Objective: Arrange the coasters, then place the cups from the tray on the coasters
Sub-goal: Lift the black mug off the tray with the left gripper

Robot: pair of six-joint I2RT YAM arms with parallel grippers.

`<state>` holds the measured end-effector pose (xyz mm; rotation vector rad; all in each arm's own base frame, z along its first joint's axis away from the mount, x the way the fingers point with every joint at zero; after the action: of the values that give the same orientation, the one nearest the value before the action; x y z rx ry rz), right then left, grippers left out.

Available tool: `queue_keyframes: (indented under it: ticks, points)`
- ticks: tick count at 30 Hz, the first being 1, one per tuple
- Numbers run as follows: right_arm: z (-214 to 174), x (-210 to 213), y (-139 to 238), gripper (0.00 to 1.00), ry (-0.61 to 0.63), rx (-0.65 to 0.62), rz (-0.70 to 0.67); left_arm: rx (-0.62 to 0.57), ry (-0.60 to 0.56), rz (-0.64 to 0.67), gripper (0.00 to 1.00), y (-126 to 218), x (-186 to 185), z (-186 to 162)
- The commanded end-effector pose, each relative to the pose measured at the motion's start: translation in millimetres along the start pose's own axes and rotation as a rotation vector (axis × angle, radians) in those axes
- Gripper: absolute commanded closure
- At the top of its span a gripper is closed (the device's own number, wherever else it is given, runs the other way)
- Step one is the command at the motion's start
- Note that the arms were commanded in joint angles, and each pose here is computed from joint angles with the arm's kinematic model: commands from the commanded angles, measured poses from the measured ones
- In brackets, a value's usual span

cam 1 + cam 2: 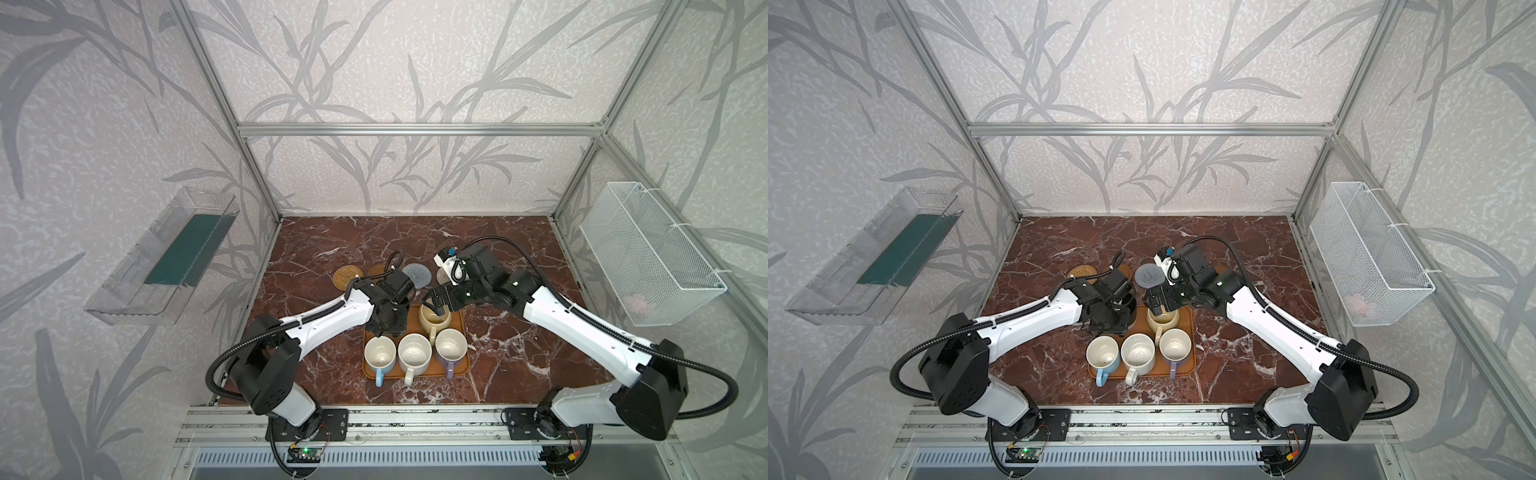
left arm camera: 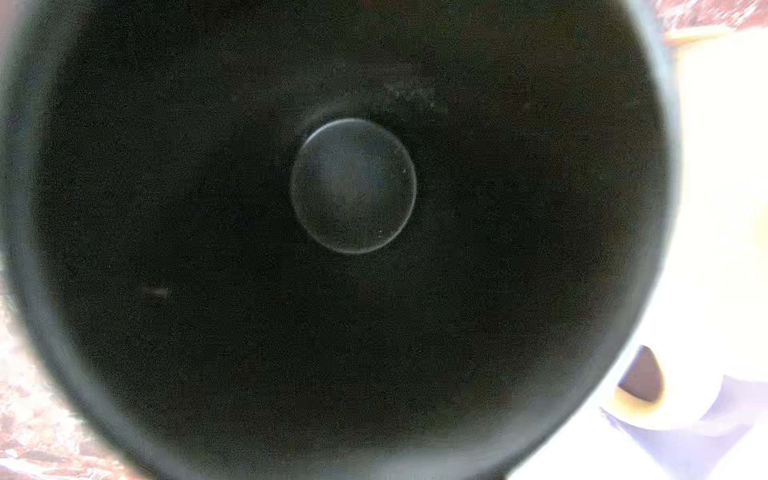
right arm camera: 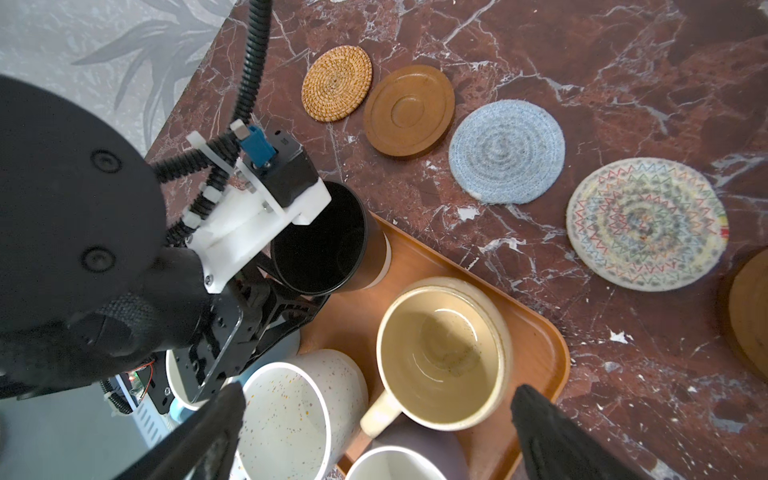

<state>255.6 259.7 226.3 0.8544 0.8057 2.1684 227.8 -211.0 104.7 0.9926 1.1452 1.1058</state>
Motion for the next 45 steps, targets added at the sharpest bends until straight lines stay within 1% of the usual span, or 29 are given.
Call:
queue_keyframes:
  ticks: [1,9,12,17,27,35,40,45]
  points:
    - [6.7,2.3,3.2,0.01,0.021,0.0,-0.013,-0.016,-0.014,0.02,0.61,2.5,-0.3,4.8]
    - [7.2,1.7,3.8,0.0,0.02,-0.006,-0.018,-0.02,-0.018,0.019,0.62,-1.4,-1.2,6.6]
    - [7.0,1.6,4.4,0.0,0.02,-0.005,-0.02,-0.026,-0.02,0.018,0.64,0.3,-2.2,8.3]
    - [7.2,2.0,6.4,0.01,0.022,-0.01,-0.019,-0.041,-0.019,0.011,0.73,9.6,-2.5,8.9]
    - [8.5,2.4,5.2,0.0,0.019,-0.014,-0.015,-0.091,-0.023,-0.013,1.0,31.8,-7.2,16.1]
    - [9.0,4.7,8.8,0.0,0.025,-0.031,-0.002,-0.138,-0.022,-0.028,1.0,48.8,-8.2,20.1]
    - [11.7,12.9,14.9,0.0,0.042,-0.069,0.05,-0.178,-0.026,-0.045,1.0,64.1,-9.9,24.4]
    - [14.6,25.6,22.3,0.01,0.075,-0.113,0.126,-0.197,-0.038,-0.032,1.0,74.1,-7.9,26.5]
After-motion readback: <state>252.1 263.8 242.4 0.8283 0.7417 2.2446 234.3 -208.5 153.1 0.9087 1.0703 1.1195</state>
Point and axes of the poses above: each gripper's point midway between its finger pads, its own y axis back along the fingers, its own x axis along the line the jaws close on, z = x × y, the point moved 3 cm from there along y, back along the fingers, and after that the axes turned 1 degree about y, right-handed, at the moved point
